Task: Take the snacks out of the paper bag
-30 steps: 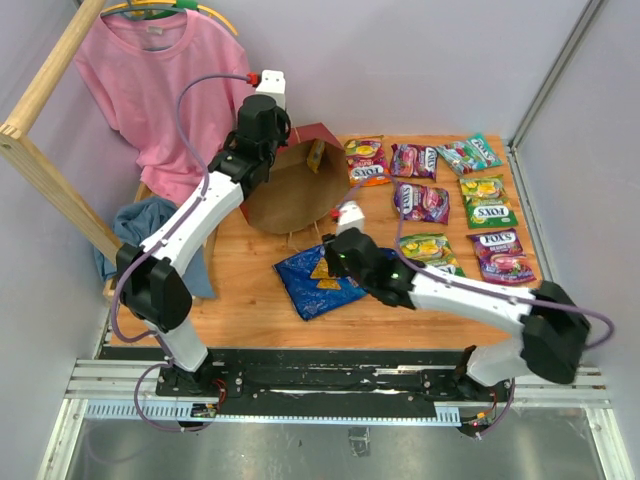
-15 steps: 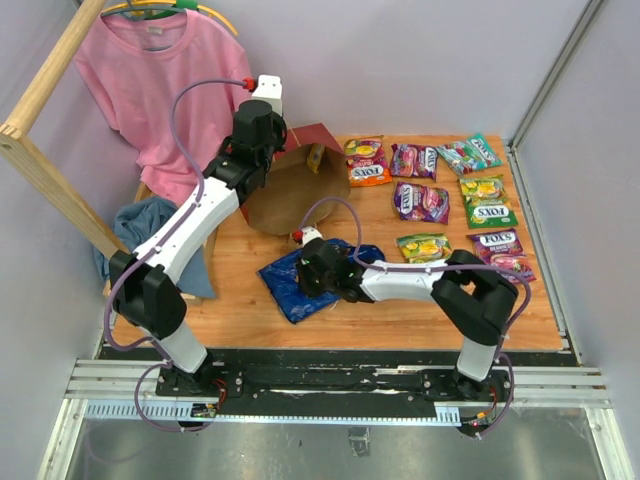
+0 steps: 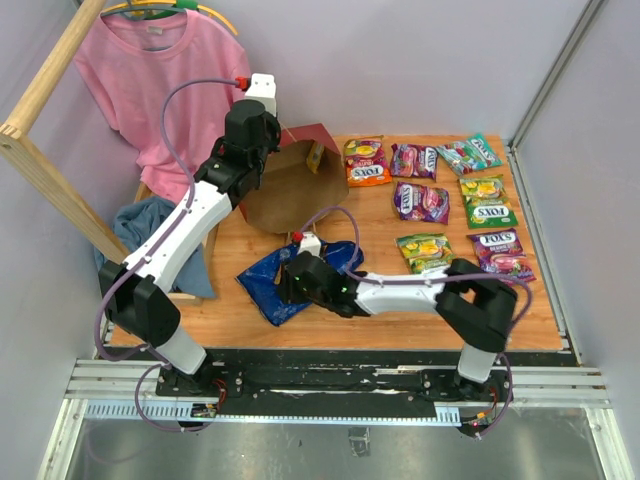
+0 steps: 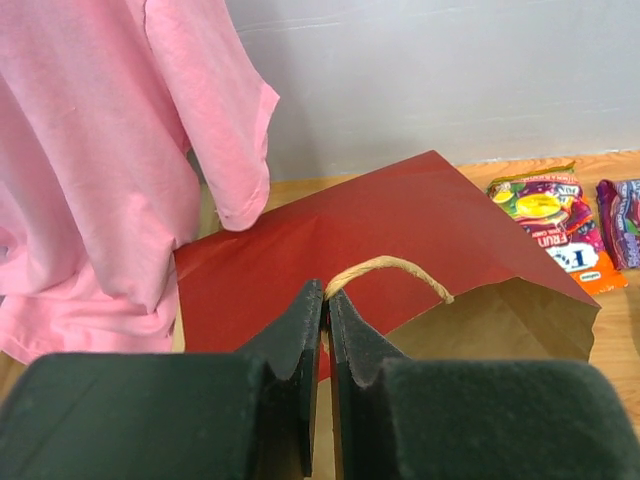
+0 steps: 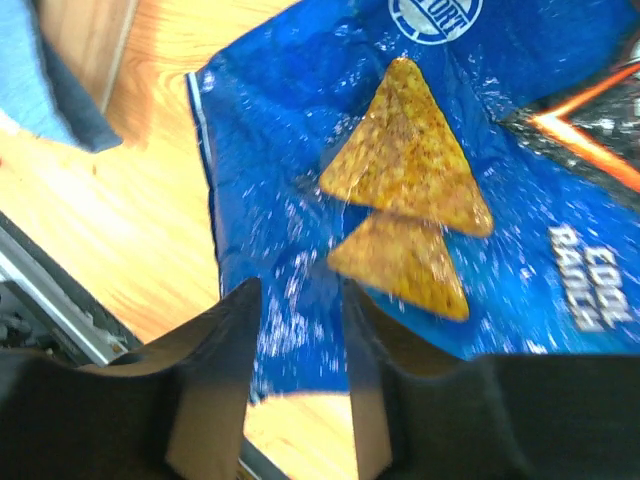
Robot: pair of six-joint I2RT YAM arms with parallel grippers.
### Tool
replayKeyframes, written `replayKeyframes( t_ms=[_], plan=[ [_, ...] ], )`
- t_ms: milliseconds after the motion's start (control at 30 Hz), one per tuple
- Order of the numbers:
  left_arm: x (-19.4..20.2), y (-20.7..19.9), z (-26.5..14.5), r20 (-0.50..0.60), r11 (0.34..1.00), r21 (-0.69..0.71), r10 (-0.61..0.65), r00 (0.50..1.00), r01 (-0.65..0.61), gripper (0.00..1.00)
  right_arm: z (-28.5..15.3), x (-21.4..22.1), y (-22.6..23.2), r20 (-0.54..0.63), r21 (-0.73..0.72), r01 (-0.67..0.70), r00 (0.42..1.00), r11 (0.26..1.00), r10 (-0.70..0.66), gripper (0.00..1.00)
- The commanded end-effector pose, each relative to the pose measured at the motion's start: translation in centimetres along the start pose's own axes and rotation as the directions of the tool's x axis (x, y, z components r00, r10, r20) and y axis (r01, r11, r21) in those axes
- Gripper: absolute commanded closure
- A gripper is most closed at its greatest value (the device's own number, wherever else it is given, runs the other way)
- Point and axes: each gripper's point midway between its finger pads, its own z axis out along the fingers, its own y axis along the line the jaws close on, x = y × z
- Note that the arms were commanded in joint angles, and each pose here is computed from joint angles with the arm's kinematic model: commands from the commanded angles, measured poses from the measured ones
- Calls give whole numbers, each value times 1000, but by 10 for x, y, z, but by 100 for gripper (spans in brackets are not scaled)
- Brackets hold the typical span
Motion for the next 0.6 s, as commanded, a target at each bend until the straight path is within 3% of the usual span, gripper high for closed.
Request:
replayKeyframes(
  t_ms=[0,33,100,233,367,567],
  plan=[
    [-22,10,-11,40,1000,-22,-15,999,16,89,-54,-54,3,250,46,115,960,992,-123,54],
    [-23,10,-11,41,1000,-19,-19,999,20,89,-65,-63,0,276,66,186,941,980,-197,53],
    [-22,8,-12,39,1000,-8,-21,999,21,89,-79,-74,-16,284,107,308,902,945,-326,66],
    [-24,4,-13,46,999,13,-36,998,36,89,-75,-76,-64,172,18,290,942,957,-289,98],
    [-23,1,-13,47,999,31,-45,998,43,88,-58,-75,-114,59,17,231,971,973,-231,99],
    [-23,3,-15,48,999,28,-40,998,39,88,-34,-60,-140,-27,39,235,972,971,-235,99]
  ],
)
